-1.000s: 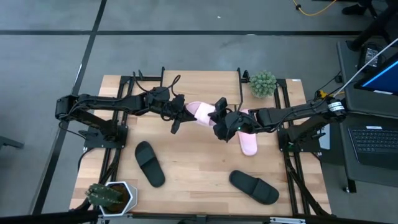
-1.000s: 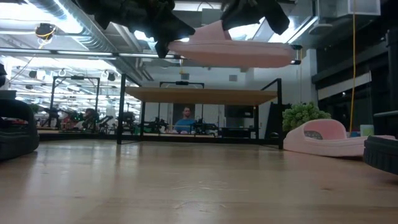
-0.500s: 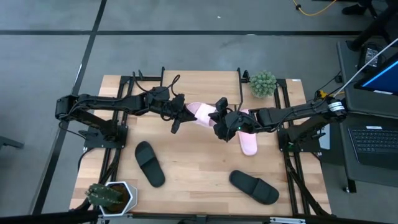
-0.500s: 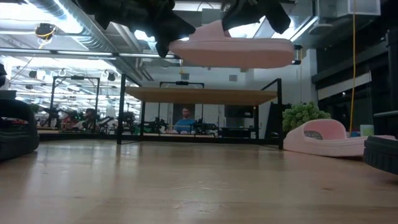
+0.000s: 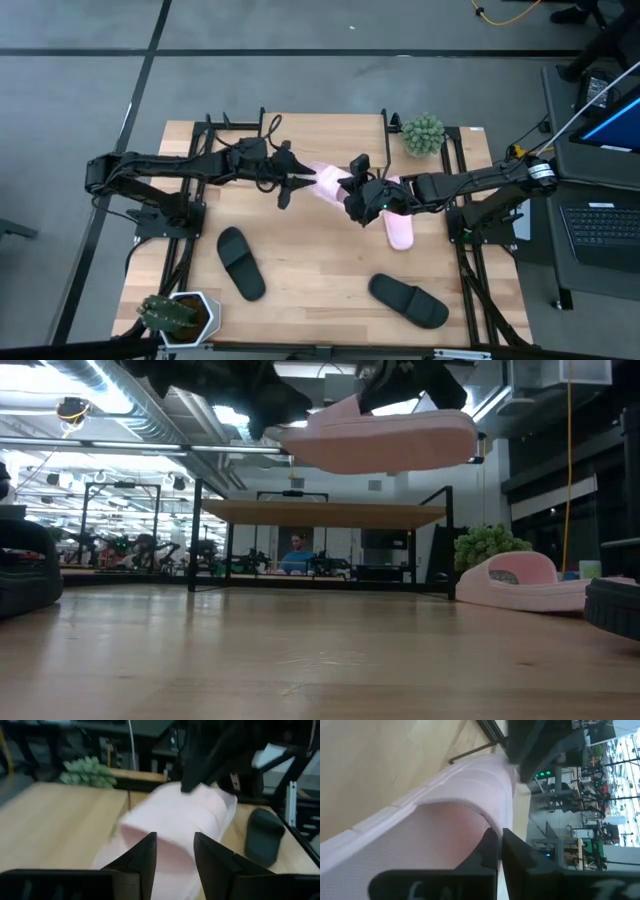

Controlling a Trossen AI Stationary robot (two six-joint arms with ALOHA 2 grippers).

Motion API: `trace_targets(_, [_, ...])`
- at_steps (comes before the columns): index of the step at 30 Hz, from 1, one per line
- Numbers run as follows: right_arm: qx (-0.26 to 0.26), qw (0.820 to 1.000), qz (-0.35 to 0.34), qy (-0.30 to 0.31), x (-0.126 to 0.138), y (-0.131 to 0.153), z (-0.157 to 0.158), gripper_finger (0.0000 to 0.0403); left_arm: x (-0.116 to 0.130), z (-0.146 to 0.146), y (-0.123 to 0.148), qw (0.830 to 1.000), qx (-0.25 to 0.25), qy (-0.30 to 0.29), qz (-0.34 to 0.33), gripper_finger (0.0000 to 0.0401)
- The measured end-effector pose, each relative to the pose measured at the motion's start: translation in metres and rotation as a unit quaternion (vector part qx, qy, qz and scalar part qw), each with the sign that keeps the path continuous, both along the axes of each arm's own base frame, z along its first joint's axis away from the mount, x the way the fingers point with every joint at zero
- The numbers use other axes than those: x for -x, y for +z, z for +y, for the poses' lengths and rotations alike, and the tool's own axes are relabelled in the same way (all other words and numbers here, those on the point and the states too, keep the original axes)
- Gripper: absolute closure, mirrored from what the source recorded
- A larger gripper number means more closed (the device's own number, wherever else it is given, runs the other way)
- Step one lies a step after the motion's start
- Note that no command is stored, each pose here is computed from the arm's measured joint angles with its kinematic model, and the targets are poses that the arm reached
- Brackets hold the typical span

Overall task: Pick and place slides into the shelf
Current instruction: Put the left pink slide on the shelf

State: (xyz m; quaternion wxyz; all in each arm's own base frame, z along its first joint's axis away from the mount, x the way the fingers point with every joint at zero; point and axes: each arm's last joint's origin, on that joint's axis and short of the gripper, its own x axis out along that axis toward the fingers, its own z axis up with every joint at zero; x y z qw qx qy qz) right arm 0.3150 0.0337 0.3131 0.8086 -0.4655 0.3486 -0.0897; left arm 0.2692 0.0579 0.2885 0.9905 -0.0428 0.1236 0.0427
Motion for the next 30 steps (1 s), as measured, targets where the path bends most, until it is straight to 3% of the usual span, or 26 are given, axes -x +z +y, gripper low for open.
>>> trace_targets(5, [0.017,1.000,-0.003,-0.023,0.001,0.001,-0.001,0.0394,0.016,-0.002,0.019,0.999,-0.026,0.027,-0.030,0.0305])
trace_targets(12, [0.030,0.996,-0.027,-0.076,0.001,0.010,-0.008,0.0394,0.035,-0.009,0.032,0.999,-0.032,0.019,-0.037,0.0392])
trace_targets(17, [-0.015,0.988,-0.086,-0.124,-0.001,0.039,-0.021,0.0394,0.043,-0.017,0.034,0.998,-0.060,-0.003,-0.021,0.0396])
trace_targets(21, [-0.062,0.972,-0.130,-0.186,0.002,0.062,-0.038,0.0394,0.045,-0.023,0.031,0.997,-0.081,-0.014,0.005,0.0399])
trace_targets(25, [-0.052,0.959,-0.123,-0.249,-0.004,0.065,-0.049,0.0394,0.046,-0.027,0.024,0.995,-0.093,-0.013,0.040,0.0400])
trace_targets(30, [-0.038,0.958,-0.082,-0.273,-0.026,0.063,-0.060,0.0394,0.045,-0.031,0.022,0.992,-0.115,-0.005,0.054,0.0400])
